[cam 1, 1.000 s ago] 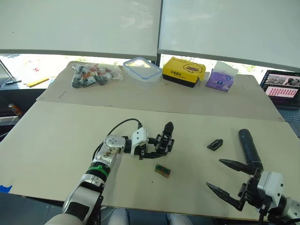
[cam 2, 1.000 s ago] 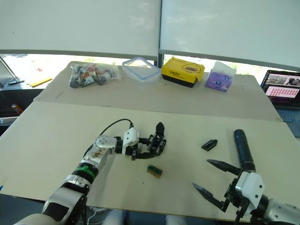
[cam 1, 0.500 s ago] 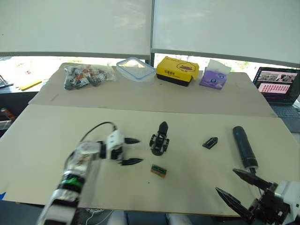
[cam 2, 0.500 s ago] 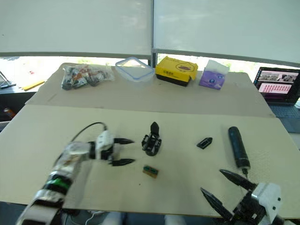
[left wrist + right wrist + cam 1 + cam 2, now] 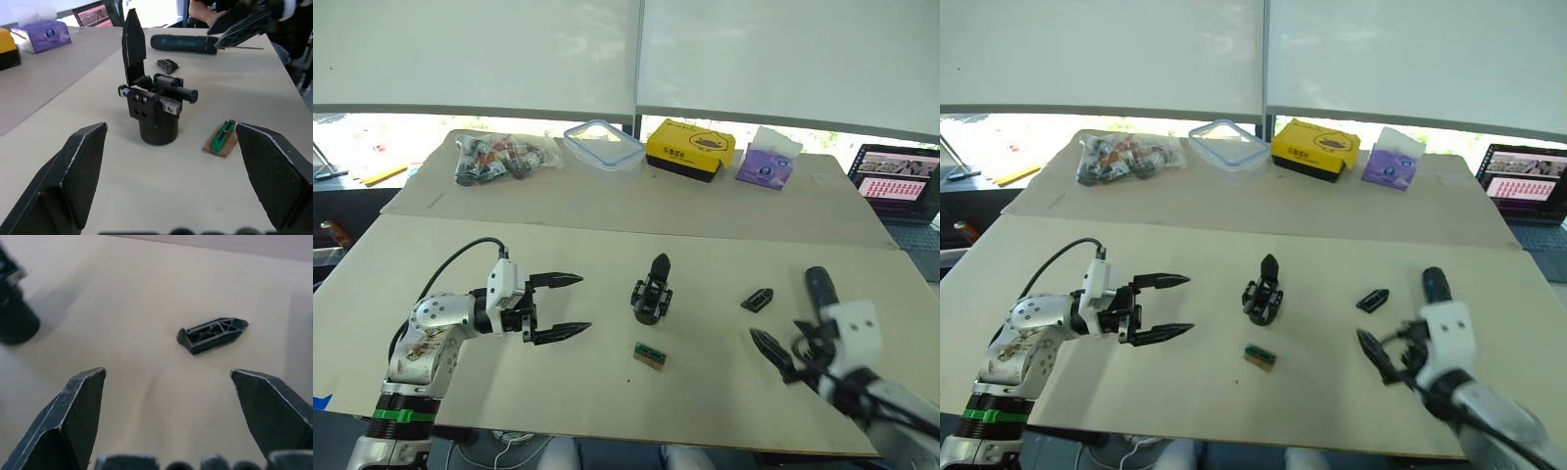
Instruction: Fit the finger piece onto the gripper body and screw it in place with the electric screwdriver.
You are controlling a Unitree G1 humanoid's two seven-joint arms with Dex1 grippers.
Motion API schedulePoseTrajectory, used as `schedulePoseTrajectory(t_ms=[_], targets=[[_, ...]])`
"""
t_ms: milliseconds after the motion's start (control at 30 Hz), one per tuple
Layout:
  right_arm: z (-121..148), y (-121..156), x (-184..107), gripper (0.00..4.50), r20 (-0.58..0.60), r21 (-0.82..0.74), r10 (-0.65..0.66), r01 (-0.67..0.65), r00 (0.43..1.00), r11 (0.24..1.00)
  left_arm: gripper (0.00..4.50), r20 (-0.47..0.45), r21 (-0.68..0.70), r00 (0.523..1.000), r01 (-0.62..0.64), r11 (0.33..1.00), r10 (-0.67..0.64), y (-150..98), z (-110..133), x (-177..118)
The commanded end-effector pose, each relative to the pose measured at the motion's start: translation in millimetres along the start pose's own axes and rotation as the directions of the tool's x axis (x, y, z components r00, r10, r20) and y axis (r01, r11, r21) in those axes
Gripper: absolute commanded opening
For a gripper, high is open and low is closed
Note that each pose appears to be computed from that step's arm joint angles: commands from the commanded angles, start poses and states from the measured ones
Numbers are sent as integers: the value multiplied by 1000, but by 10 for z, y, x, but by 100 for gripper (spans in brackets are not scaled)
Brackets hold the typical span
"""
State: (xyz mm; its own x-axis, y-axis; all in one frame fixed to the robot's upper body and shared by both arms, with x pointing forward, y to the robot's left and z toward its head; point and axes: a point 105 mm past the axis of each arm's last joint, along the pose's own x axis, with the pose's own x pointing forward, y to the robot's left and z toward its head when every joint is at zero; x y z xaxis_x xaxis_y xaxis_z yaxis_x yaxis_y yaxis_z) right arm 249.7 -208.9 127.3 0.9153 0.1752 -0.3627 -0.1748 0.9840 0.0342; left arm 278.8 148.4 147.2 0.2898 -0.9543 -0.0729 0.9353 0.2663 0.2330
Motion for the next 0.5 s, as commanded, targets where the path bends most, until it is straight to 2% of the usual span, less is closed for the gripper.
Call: schedulePoseTrajectory(t_ms=[33,100,233,500], targets=[[-16,-140,188,450,-109,61,-165,172,980,983,440,42,22,999,12,1000,-13,-70,111,88],[50,-212,308,450,-123,126,-260,275,958,953,440,52,14,999,17,1000,-18,-122,116,115],[73,-232,417,450,-178,216,-330,364,927,906,440,56,2,998,22,1000,-22,-196,120,140],[162,-275,517,450,-198,222,-429,467,881,856,440,52,-9,999,13,1000,-12,-251,118,111]])
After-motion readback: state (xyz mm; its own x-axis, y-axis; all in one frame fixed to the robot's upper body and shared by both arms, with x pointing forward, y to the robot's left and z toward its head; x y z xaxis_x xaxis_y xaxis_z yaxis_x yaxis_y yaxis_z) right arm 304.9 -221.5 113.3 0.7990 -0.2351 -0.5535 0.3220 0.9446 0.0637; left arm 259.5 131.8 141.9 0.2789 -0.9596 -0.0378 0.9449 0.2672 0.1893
